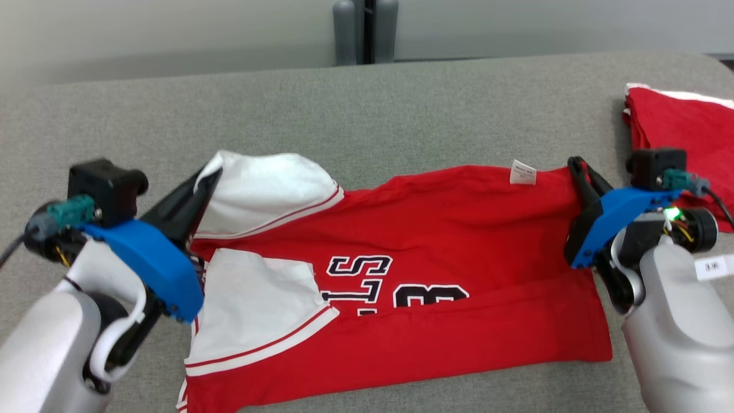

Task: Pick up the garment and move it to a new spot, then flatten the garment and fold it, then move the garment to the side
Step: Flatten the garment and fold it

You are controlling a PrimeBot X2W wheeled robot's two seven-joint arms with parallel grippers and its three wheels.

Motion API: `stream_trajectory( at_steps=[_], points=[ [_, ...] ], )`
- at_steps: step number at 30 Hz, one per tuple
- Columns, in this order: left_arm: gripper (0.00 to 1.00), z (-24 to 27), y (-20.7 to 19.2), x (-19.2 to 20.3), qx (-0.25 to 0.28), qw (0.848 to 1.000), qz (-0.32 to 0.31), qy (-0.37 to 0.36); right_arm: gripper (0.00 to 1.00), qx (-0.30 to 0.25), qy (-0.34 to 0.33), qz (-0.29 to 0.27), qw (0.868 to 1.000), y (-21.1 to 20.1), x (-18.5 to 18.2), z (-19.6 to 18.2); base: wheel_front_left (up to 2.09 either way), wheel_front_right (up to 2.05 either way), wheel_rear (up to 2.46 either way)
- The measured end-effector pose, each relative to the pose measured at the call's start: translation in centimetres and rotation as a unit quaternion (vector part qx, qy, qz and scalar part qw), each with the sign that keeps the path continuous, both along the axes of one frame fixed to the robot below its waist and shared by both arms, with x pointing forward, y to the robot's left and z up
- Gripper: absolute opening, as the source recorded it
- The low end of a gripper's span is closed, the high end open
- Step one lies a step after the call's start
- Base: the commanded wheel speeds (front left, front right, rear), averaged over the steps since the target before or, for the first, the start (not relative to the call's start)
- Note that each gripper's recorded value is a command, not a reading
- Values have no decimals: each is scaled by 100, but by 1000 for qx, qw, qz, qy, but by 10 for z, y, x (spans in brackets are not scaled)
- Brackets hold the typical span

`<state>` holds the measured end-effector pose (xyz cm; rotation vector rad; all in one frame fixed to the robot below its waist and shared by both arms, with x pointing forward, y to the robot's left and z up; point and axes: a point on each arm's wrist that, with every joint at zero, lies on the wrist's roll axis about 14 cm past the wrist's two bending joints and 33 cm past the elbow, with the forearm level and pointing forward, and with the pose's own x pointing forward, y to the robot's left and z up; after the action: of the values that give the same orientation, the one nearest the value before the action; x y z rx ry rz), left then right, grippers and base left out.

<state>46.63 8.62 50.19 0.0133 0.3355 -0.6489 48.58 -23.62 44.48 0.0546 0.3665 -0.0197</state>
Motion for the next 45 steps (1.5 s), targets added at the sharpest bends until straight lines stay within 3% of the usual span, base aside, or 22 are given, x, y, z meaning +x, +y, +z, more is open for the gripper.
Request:
stream_trajectory(
  at_steps=[5, 12, 13, 14, 15, 16, 21, 28, 35, 45],
  points=[
    [0, -12, 2, -55, -38, 999, 20, 25, 0, 14, -26, -19, 999, -6, -41, -1, 0, 0, 0],
    [0, -45, 9, -90, -93, 991, 65, 67, 0, 32, -33, -44, 998, -7, -71, -11, 0, 0, 0],
    [21, -48, 10, -93, -99, 990, 70, 69, 7, 34, -32, -46, 998, -6, -74, -13, 0, 0, 0],
    [40, -50, 11, -95, -103, 990, 73, 69, 29, 35, -34, -48, 998, -6, -77, -14, 0, 0, 0],
    [79, -53, 12, -96, -106, 989, 78, 68, 72, 35, -33, -52, 998, -7, -80, -15, 0, 0, 0],
    [100, -53, 12, -96, -106, 989, 78, 68, 100, 35, -33, -52, 998, -7, -80, -15, 0, 0, 0],
    [100, -63, 16, -110, -154, 980, 105, 72, 100, 39, -52, -80, 995, -16, -95, -14, 0, 0, 0],
    [100, -49, 46, -106, -187, 967, 173, 16, 100, 37, -68, -111, 991, -31, -110, -11, 0, 0, 0],
    [100, -36, 72, -90, -165, 954, 249, -38, 100, 36, -66, -94, 993, -20, -108, -13, 0, 0, 0],
    [100, -46, 94, -83, -136, 941, 305, -46, 100, 15, 23, -52, 998, 4, -114, -65, 0, 0, 0]
  ],
)
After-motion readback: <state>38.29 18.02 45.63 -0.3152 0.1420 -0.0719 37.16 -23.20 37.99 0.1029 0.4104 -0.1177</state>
